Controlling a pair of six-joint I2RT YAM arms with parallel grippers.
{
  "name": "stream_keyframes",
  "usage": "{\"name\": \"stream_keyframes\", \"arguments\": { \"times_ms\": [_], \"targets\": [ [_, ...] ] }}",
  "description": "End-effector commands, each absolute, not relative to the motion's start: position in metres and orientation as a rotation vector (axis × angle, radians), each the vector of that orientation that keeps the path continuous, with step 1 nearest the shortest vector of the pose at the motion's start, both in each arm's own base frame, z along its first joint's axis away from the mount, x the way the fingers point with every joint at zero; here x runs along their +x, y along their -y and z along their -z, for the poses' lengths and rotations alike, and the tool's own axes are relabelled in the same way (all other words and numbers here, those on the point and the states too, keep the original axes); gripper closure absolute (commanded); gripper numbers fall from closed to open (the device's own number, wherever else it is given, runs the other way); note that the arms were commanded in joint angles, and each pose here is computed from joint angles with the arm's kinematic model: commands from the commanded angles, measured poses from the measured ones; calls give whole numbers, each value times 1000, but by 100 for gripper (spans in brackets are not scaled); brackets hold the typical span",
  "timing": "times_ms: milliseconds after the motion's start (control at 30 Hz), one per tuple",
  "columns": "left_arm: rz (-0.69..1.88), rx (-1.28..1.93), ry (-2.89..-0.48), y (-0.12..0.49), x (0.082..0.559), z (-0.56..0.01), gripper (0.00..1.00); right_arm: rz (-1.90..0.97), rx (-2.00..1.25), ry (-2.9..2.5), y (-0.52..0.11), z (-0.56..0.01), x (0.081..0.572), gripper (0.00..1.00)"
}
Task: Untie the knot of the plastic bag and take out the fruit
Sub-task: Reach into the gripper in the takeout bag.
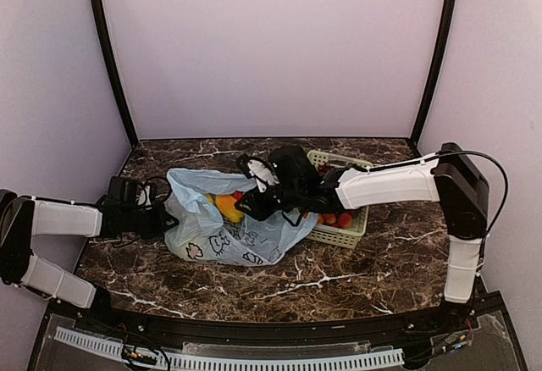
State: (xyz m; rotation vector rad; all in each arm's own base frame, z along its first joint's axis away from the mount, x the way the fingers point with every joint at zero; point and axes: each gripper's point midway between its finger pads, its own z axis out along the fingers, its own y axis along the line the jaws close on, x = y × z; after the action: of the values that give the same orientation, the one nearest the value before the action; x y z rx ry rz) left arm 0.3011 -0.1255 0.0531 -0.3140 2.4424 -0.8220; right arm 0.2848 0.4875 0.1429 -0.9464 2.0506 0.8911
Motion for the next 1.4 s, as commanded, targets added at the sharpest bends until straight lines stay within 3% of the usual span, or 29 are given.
{"name": "stream_keyframes", "arguments": {
  "times_ms": [0,100,167,267,400,567,767,967,1133,1367],
  "targets": [
    [854,-254,-2459,128,290,-54,99,-894,-911,-2007,-482,-159,291,74],
    [854,-215,-2465,129,288,-60,94,-931,-932,-2020,-487,-152,288,71],
    [829,-198,-2477,127,285,-63,83,-958,-951,-2028,-492,-147,284,68],
    [791,-191,-2489,122,277,-68,55,-981,-1001,-2029,-500,-140,276,61],
    [787,-219,-2546,119,258,-66,35,-982,-1060,-2048,-514,-127,266,52],
    [820,-255,-2591,119,238,-65,26,-1014,-1102,-2051,-529,-121,254,40],
    [944,-286,-2604,135,221,-58,22,-1058,-1153,-2057,-546,-111,242,29],
    [996,-283,-2602,146,217,-52,31,-1108,-1212,-2073,-560,-95,229,23],
    [1032,-298,-2593,151,218,-48,56,-1171,-1273,-2049,-569,-92,217,15],
    [1046,-297,-2592,155,218,-44,78,-1260,-1321,-2053,-578,-81,207,10]
  ]
}}
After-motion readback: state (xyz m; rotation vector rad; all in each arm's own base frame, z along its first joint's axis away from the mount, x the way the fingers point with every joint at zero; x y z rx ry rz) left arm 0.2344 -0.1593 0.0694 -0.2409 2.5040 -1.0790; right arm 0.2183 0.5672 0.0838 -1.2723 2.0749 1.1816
